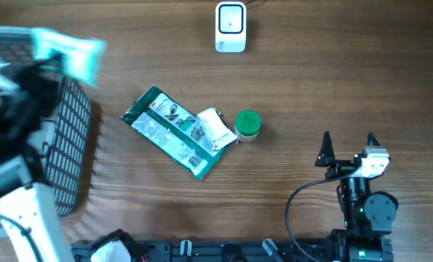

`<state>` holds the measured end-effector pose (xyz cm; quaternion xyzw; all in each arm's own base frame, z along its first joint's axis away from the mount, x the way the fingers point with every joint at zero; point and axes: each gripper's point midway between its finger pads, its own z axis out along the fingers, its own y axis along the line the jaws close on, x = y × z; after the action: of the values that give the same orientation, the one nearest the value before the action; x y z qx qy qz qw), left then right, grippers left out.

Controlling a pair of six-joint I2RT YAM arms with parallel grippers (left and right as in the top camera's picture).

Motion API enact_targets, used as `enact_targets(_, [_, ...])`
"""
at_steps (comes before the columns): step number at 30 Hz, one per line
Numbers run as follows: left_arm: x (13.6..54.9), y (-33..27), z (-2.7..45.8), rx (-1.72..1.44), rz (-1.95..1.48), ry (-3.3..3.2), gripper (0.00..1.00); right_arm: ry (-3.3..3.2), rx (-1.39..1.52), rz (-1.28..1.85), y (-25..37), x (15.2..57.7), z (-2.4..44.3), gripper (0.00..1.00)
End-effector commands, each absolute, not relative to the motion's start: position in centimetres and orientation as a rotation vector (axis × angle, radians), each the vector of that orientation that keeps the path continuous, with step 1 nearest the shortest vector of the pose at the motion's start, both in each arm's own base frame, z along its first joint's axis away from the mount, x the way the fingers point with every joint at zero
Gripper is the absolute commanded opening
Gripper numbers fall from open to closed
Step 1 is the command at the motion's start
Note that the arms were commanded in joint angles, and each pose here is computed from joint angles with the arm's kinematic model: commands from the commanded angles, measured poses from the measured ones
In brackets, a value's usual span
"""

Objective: Scan the item barcode
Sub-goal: 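Carry the teal pack out and set it right of the jar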

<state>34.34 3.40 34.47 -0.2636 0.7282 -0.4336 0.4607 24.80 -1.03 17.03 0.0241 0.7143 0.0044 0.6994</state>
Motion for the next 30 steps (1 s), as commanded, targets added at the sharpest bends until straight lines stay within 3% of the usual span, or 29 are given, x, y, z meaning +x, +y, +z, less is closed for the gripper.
enact_targets(1, [32.7, -7.8, 32.0, -0.019, -1.139, 1.994, 0.04, 1.587, 0.038, 0.009, -0.8, 24.8, 17.1, 1.00])
enact_targets(8, [32.0, -27.0, 21.6, 0.449, -1.336, 2.261, 0.04, 1.587, 0.038, 0.009, -0.8, 24.8, 17.1, 1.00])
enact_targets(13, [31.1, -35.4, 13.7, 0.463, -1.373, 2.395, 0.04, 1.587, 0.038, 0.009, -0.8, 24.8, 17.1, 1.00])
enact_targets(19, [28.7, -38.8, 9.2, 0.436, -0.986, 2.465, 0.04, 1.587, 0.038, 0.009, -0.8, 24.8, 17.1, 1.00])
enact_targets(23, [28.9, -37.2, 4.1, 0.187, -0.780, 2.608, 0.04, 1.587, 0.038, 0.009, -0.8, 24.8, 17.1, 1.00])
enact_targets(28, [28.2, -37.1, 2.4, 0.111, -0.783, 2.678, 0.04, 1.587, 0.038, 0.009, -0.8, 24.8, 17.1, 1.00])
enact_targets(29, [27.9, -37.4, 2.5, 0.124, -0.808, 2.685, 0.06, 1.587, 0.038, 0.009, -0.8, 24.8, 17.1, 1.00])
enact_targets(30, [27.3, -37.7, 2.6, 0.141, -0.843, 2.703, 0.25, 1.587, 0.038, 0.009, -0.8, 24.8, 17.1, 1.00])
